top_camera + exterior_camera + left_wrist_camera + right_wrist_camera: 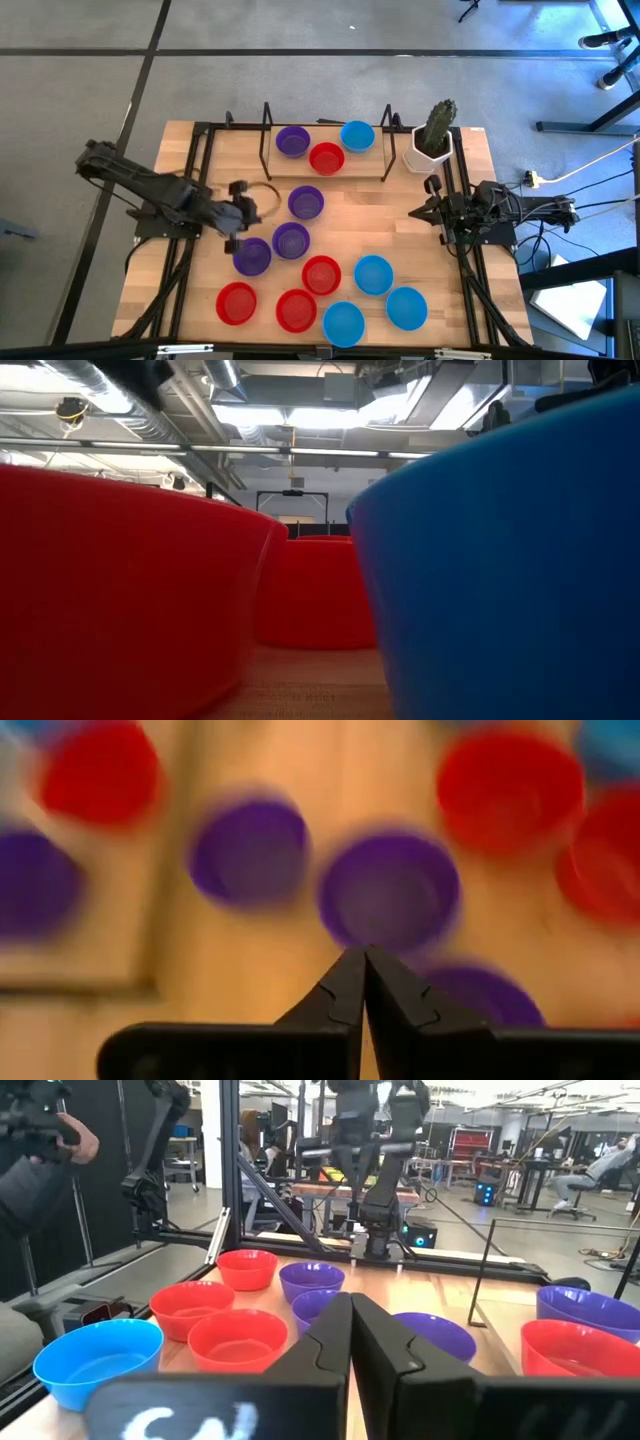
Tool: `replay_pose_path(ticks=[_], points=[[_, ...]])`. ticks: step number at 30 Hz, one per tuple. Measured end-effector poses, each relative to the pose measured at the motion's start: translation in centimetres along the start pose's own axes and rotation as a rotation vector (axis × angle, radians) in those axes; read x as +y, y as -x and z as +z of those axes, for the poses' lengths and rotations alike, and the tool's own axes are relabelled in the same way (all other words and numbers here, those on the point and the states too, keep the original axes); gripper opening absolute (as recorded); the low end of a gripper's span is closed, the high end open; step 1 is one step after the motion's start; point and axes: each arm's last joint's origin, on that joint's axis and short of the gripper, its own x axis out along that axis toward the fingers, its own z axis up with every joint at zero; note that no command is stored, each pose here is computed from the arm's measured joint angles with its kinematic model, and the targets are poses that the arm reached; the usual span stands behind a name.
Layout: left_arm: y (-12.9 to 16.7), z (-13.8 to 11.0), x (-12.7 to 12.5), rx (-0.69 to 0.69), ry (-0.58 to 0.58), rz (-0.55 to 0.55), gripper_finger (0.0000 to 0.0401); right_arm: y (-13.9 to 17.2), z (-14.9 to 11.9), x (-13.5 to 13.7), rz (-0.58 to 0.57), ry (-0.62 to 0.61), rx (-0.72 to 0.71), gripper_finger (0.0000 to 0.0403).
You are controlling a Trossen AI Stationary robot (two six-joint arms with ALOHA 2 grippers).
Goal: Pick & Place Mini bowls
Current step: Stack the violet bowl on top of the violet bowl on the shelf
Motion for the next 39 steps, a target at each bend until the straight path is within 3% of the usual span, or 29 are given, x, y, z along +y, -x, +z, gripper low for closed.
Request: replay_pose_path(ticks=[4,9,16,28,39], points=[[-1.8,-0.2,-1.6,0.283,0.072,-0.046,0.0007,0.0,0.0,0.0,0.004,-0.003,0.001,0.0012],[-3.9,-1.0,-2.9,0.45,0.169,-0.044,0.0011,0.0,0.0,0.0,0.004,-0.005,0.001,0.0012],[-5.3,-1.0,-3.3,0.461,0.126,0.024,0.0039,0.0,0.0,0.0,0.005,-0.049,0.002,0.0012],[-7.9,-1.3,-4.3,0.545,0.055,0.052,0.0168,0.0,-0.3,0.0,0.005,-0.052,0.025,0.0012],[-10.5,-1.9,-5.0,0.631,-0.05,0.076,0.0191,0.0,-0.3,0.0,0.005,-0.052,0.026,0.0012]])
